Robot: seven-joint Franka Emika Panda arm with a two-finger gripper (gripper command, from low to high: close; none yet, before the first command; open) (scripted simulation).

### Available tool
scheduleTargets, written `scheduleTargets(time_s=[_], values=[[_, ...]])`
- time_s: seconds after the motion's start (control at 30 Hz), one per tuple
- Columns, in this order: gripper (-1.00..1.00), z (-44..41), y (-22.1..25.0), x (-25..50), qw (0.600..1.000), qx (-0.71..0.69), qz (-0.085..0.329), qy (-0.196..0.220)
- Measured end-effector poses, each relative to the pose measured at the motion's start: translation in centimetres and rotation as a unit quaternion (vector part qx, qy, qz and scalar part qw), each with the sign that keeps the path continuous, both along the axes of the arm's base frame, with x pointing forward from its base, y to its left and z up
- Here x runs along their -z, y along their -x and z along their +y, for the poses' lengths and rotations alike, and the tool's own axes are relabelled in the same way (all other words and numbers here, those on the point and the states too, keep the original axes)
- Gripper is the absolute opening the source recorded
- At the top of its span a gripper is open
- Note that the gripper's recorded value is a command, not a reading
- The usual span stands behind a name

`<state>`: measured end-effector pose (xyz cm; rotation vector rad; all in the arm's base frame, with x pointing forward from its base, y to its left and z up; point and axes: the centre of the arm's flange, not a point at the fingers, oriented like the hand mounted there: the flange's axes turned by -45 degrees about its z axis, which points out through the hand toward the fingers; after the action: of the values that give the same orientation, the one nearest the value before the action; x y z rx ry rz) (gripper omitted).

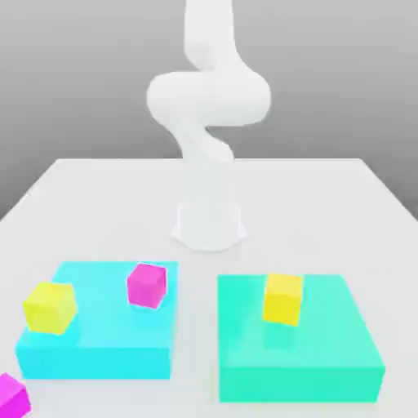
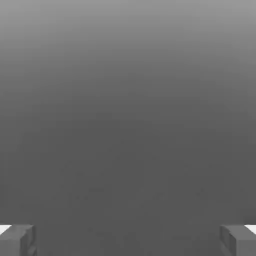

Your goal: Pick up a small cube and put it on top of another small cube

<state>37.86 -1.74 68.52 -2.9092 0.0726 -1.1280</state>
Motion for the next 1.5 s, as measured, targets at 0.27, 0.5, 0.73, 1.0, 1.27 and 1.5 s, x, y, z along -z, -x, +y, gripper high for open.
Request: scheduleTargets(time_s=[0.27,0.5,0.73,1.0,1.27,1.5], values=[[0.0,-6.4,-8.6,10.1,0.993,0.05,0.095,-0.04],[0.0,-12.5,-13.1,20.7,0.977,0.102,0.173,-0.067],[0.0,-19.3,-14.2,32.4,0.951,0.164,0.247,-0.086],[0.0,-25.7,-11.8,46.1,0.911,0.228,0.33,-0.094],[-1.0,-27.2,-10.7,55.2,0.9,0.244,0.349,-0.093],[-1.0,-27.2,-10.7,52.9,0.9,0.244,0.349,-0.093]])
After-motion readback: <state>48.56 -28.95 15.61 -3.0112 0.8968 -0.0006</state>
